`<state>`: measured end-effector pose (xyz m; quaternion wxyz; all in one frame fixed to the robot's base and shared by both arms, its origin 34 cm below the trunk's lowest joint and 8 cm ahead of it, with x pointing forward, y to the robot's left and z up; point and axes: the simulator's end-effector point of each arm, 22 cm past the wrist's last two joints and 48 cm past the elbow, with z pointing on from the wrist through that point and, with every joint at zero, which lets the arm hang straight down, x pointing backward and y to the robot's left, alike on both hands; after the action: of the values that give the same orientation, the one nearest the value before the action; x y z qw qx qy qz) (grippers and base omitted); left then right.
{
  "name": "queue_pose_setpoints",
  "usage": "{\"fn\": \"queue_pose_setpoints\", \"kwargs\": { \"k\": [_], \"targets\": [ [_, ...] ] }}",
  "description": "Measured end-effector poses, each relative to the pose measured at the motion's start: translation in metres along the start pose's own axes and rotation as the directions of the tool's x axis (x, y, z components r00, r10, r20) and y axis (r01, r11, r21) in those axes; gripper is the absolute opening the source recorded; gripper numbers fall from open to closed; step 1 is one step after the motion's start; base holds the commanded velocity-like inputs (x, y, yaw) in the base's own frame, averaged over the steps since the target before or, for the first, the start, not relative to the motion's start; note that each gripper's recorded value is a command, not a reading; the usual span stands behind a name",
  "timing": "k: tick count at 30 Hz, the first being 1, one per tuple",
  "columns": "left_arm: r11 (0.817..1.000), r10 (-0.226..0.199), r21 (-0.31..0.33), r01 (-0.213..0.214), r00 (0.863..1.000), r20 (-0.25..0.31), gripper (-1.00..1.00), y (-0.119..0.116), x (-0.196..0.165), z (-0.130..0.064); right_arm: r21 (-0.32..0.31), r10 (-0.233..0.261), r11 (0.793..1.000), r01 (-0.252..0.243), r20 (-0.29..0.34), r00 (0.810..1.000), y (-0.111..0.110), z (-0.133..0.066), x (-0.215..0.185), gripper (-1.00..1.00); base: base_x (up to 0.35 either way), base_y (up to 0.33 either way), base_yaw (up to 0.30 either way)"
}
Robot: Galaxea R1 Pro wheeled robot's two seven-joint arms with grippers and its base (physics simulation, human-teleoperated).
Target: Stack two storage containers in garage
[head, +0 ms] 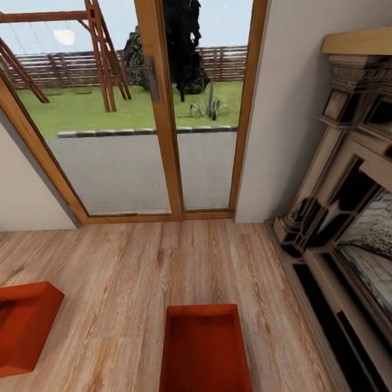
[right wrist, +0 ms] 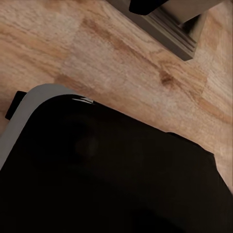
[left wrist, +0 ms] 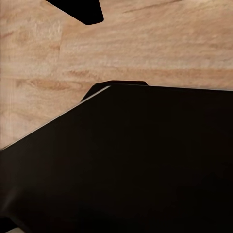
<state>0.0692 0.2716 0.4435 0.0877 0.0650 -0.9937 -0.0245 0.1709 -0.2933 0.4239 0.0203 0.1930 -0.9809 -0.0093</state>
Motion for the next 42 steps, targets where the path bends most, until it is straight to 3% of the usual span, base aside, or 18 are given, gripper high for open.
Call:
{"fn": "queue_pose_setpoints", "kwargs": {
  "k": [42],
  "targets": [
    [1.000, 0.002, -0.009, -0.003, 0.998, -0.065, 1.00, 0.003, 0.025, -0.001, -0.022, 0.003, 1.000, -0.004, -0.060, 0.998, 0.008, 0.002, 0.025, 1.00, 0.000, 0.000, 0.000]
  ]
}}
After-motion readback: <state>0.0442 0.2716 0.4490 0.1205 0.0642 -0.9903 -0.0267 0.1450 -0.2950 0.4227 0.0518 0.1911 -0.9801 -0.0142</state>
